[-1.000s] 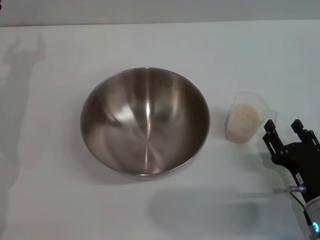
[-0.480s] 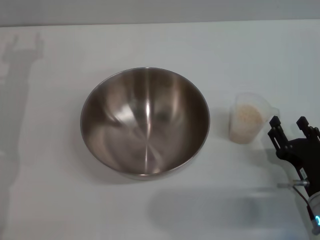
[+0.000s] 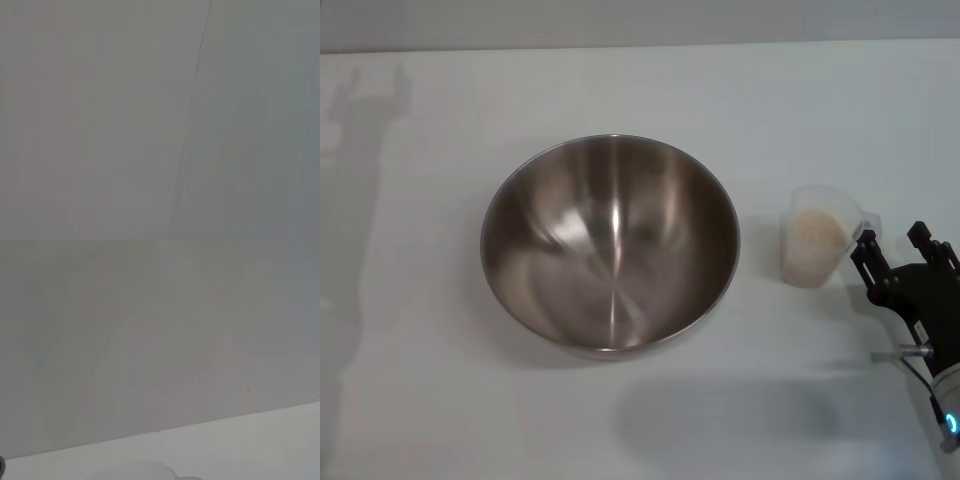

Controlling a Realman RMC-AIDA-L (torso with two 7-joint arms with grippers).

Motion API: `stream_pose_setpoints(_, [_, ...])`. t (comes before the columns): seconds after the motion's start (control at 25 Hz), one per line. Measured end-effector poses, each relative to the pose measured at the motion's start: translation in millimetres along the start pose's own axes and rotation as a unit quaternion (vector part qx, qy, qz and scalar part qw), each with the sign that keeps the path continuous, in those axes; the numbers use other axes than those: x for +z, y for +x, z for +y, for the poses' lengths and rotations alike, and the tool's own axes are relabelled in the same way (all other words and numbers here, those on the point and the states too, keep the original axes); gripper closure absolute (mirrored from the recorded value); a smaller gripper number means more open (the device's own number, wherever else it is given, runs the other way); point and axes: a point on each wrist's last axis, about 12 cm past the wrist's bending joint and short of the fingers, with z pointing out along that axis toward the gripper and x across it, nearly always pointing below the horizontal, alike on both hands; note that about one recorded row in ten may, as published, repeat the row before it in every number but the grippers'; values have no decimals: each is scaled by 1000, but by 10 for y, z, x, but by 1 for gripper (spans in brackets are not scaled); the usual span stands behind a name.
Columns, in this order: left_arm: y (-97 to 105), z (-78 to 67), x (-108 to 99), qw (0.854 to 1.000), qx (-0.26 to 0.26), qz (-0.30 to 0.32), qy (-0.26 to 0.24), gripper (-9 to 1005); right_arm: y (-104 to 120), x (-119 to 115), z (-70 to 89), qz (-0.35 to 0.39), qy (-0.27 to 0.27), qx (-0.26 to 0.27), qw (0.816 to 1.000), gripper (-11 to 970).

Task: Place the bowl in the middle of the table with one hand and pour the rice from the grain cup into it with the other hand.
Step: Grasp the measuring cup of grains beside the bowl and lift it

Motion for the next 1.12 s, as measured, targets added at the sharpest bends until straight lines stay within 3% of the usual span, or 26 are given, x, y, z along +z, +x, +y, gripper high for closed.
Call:
stream_pose_setpoints(0.24, [-7, -6, 8, 1000, 0, -1, 0, 409, -22, 22, -8, -7, -1, -3, 1000, 288])
stream_pose_setpoints(0.56, [-19, -10, 17, 1000, 0, -4, 1, 409, -43, 3, -24, -17, 1, -4, 1000, 600])
stream_pose_setpoints(0.68, [-22, -12, 20, 1000, 5, -4, 1, 494, -46, 8, -25, -18, 1, -5, 1000, 717])
stream_pose_setpoints(1.0, [-17, -34, 21, 1000, 15, -4, 2, 493, -44, 5, -28, -18, 1, -5, 1000, 893])
stream_pose_setpoints(1.12, [-17, -35, 21, 1000, 14, -4, 2, 493, -43, 10, -28, -17, 1, -6, 1000, 912])
